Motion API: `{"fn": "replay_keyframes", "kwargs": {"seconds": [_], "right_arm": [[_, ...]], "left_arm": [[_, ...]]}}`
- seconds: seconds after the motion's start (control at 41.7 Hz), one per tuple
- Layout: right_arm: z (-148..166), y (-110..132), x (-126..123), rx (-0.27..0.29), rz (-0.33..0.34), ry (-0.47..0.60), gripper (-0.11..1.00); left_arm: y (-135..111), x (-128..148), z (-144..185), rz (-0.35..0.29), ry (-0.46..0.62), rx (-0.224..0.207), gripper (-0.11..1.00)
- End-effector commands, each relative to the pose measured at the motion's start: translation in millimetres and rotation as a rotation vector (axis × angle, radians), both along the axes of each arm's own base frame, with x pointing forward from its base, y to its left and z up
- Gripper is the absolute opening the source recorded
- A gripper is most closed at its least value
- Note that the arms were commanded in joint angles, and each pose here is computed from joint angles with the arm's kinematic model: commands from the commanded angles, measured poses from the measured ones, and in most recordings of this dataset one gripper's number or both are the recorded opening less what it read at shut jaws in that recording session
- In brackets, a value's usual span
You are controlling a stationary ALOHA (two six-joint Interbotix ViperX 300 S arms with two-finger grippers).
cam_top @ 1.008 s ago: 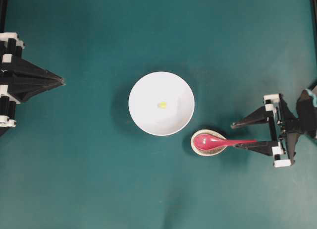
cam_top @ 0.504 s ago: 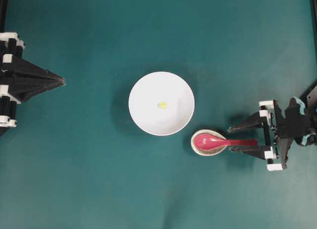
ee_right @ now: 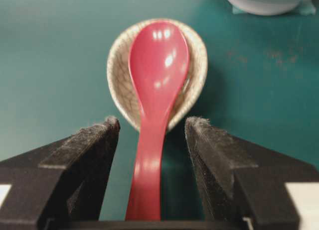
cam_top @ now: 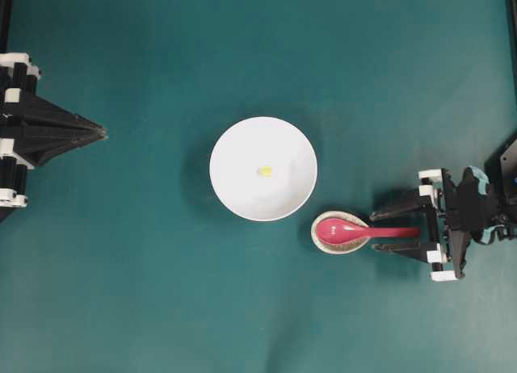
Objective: Scoop the yellow hexagonal prism block from the bowl with a spoon using the right arm.
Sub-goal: 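Close the right gripper on the red spoon handle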
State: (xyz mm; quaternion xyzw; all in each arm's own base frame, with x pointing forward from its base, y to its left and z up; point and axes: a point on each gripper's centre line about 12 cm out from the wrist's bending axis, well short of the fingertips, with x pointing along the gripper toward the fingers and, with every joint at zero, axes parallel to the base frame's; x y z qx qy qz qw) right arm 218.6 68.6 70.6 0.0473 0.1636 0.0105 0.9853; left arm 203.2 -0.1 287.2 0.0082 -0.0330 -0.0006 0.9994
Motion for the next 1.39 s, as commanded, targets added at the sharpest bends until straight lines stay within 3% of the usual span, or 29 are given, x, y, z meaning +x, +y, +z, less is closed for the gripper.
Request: {"fn": "replay_keyframes", "kwargs": {"seconds": [0.0, 1.368], "right_arm": [[0.3, 2.5, 1.2, 0.008, -0.002, 0.004, 0.60], [-0.9, 4.1, -0.9, -0.032, 0.017, -0.017, 0.60]], "left_arm": [[0.2, 2.8, 9.0, 0.001, -0.021, 0.005, 0.02], [0.2, 2.7, 7.5, 0.001, -0.012, 0.006, 0.02]]}}
